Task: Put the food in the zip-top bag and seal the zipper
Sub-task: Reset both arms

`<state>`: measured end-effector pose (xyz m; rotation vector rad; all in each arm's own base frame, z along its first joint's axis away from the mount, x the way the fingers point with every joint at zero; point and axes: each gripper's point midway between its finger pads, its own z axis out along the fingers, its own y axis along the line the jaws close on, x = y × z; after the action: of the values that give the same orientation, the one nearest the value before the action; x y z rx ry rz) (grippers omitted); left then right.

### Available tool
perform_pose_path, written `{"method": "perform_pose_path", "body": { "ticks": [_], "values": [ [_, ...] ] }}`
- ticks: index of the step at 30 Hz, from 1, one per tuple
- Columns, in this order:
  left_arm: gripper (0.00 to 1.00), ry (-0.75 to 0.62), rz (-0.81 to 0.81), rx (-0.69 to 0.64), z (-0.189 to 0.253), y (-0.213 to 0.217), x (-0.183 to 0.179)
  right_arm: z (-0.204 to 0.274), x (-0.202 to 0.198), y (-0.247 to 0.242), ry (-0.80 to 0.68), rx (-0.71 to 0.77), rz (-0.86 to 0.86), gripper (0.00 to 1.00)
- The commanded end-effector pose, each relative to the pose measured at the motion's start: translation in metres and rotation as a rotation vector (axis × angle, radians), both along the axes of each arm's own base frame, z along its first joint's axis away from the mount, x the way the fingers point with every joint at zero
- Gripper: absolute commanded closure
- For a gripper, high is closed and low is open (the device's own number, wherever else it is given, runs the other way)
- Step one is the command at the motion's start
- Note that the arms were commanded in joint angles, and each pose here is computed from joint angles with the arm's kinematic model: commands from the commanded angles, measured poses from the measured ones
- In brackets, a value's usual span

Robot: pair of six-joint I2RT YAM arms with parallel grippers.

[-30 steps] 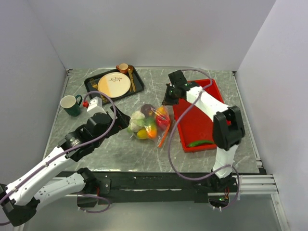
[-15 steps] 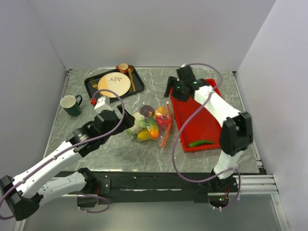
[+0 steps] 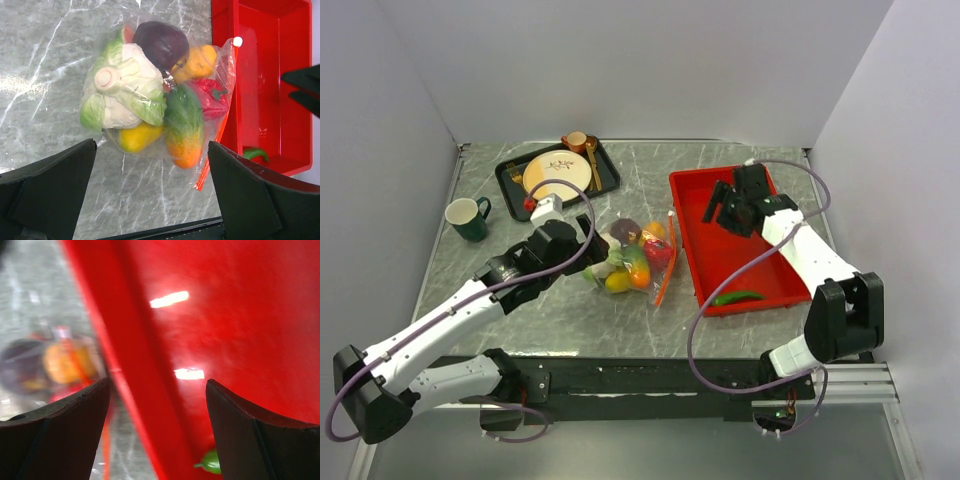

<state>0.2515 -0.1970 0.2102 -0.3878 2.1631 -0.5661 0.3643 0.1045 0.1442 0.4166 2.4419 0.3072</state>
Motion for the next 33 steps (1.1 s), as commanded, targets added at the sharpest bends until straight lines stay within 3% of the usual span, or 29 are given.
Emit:
{"method": "perform_pose_path", "body": {
  "ticks": [1,16,24,33],
  "values": [
    [0.01,-0.060,-0.015,-0.039,0.025,-0.006,0.009,0.007,-0.006,-0.024,-0.048,0.001,-0.051,0.17],
    [0.01,-0.031,-0.045,-0.018,0.019,-0.013,0.014,-0.020,-0.027,-0.122,0.013,-0.022,-0.322,0.16],
    [0.01,-0.070,-0.067,0.033,0.023,-0.010,0.029,-0.014,-0.021,-0.110,-0.079,0.002,-0.197,0.15],
    [0.00,-0.155,-0.004,0.114,0.041,0.051,0.098,0.012,-0.012,-0.103,-0.283,-0.106,-0.145,0.17]
  ]
}}
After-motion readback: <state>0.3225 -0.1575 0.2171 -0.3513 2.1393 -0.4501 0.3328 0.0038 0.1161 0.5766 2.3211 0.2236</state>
